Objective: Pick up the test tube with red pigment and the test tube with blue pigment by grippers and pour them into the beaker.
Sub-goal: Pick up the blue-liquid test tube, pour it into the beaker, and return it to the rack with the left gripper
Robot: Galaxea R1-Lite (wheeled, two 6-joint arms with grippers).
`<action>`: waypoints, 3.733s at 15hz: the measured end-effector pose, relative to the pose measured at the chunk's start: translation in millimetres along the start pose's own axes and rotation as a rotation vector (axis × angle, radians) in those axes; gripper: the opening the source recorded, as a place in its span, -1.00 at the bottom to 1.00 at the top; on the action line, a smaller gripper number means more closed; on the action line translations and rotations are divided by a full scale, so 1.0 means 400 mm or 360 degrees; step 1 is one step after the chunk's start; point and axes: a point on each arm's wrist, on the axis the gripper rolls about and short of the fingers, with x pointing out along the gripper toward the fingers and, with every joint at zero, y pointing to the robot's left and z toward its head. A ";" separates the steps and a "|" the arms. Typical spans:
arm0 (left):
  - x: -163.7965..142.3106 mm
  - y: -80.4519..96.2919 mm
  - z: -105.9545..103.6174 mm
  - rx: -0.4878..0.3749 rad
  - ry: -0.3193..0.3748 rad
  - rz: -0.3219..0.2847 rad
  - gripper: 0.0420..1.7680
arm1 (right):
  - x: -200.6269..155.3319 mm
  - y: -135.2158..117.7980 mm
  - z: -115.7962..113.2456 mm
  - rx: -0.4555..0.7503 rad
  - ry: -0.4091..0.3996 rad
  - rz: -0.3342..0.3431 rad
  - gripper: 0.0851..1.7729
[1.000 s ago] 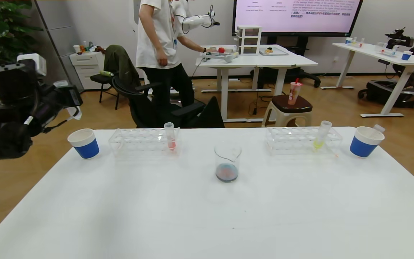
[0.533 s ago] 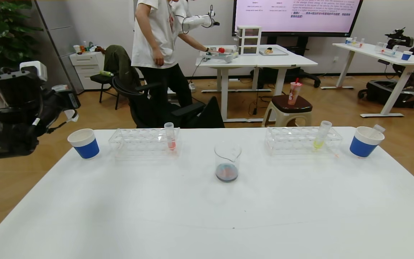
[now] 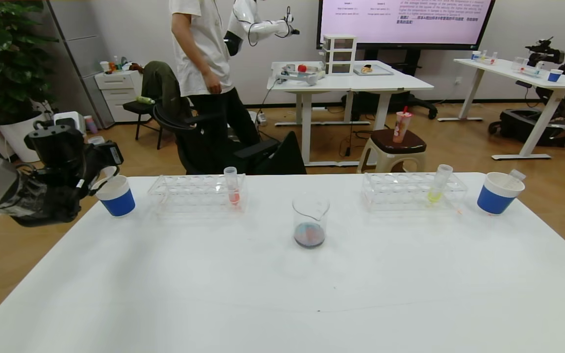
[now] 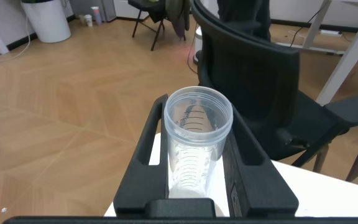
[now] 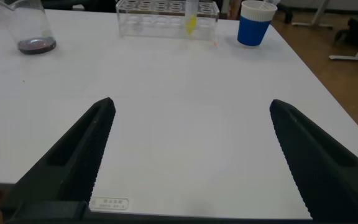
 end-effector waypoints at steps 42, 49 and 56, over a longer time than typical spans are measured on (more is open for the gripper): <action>-0.606 -0.139 0.440 0.0140 -0.0317 -0.0600 0.98 | 0.000 0.000 0.000 -0.0001 0.0000 -0.0001 0.96; -0.988 0.088 0.383 0.0248 -0.0231 -0.0558 0.98 | 0.000 0.000 0.000 -0.0001 0.0000 0.0000 0.96; -1.216 0.202 0.208 0.0264 -0.0177 -0.0476 0.98 | 0.000 0.000 0.000 0.0000 0.0000 0.0000 0.96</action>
